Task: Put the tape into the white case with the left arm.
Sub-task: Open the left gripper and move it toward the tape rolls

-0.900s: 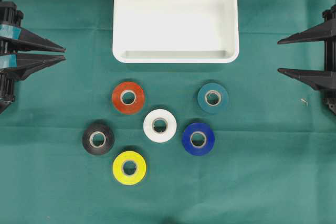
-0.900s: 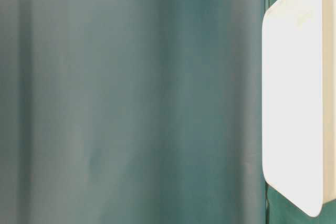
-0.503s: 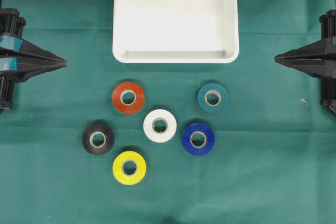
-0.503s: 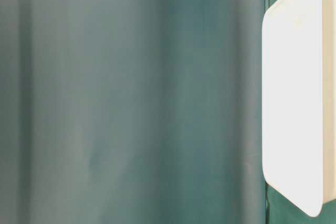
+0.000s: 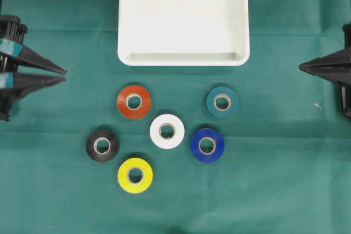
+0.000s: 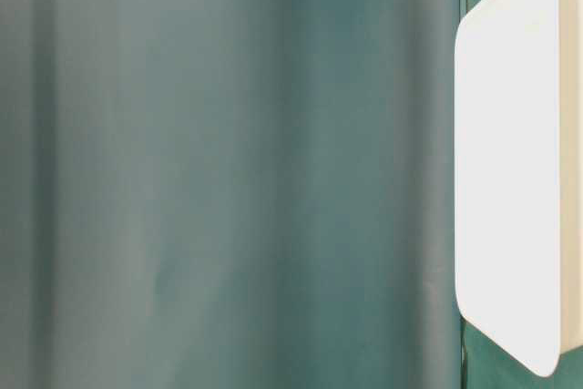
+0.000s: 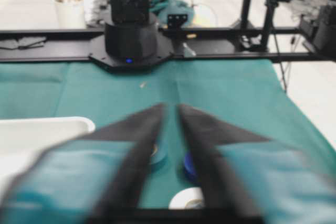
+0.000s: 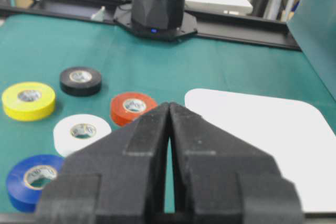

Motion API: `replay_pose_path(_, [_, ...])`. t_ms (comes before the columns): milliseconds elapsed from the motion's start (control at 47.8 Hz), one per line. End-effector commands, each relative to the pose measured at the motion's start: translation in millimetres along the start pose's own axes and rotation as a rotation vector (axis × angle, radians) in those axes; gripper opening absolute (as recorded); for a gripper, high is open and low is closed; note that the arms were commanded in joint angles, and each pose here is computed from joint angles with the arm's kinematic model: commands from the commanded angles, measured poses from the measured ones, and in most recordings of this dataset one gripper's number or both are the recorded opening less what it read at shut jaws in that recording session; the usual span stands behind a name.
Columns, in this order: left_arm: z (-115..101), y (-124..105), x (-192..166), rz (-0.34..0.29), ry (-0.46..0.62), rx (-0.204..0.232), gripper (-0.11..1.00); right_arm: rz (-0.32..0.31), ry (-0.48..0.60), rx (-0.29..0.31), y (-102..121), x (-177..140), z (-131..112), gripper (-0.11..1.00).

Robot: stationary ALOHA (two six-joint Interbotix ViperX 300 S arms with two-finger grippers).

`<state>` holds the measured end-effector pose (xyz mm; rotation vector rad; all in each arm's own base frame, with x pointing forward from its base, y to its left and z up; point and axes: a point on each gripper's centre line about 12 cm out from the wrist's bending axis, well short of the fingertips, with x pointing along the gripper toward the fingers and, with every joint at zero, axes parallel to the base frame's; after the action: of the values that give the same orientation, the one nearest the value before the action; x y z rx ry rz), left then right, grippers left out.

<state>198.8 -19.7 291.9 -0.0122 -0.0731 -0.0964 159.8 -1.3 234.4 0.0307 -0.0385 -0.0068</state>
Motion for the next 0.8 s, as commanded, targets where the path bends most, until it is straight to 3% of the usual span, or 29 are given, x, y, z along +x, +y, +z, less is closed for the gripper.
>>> replay_pose_path(0, [9.0, -0.6, 3.1, -0.003, -0.026, 0.001, 0.48, 0.0, -0.023, 0.009, -0.1, -2.2, 3.2, -0.09])
replay_pose_path(105, [9.9, -0.7, 3.6, -0.003, -0.028, 0.009, 0.8, 0.0, -0.018, 0.018, -0.2, -4.5, -1.3, -0.09])
replay_pose_path(209, [11.8, -0.7, 3.9, -0.003, -0.032, 0.007, 0.98, -0.001, -0.003, 0.023, -0.4, -5.2, -6.8, -0.09])
replay_pose_path(356, [10.1, -0.7, 6.7, -0.003, -0.02, 0.001, 0.99, -0.002, 0.028, 0.023, -0.7, -6.4, -16.9, -0.09])
replay_pose_path(775, [-15.0, -1.0, 58.0, -0.001, 0.158, -0.002, 0.99, -0.007, 0.135, 0.026, -1.8, -16.9, -54.0, -0.09])
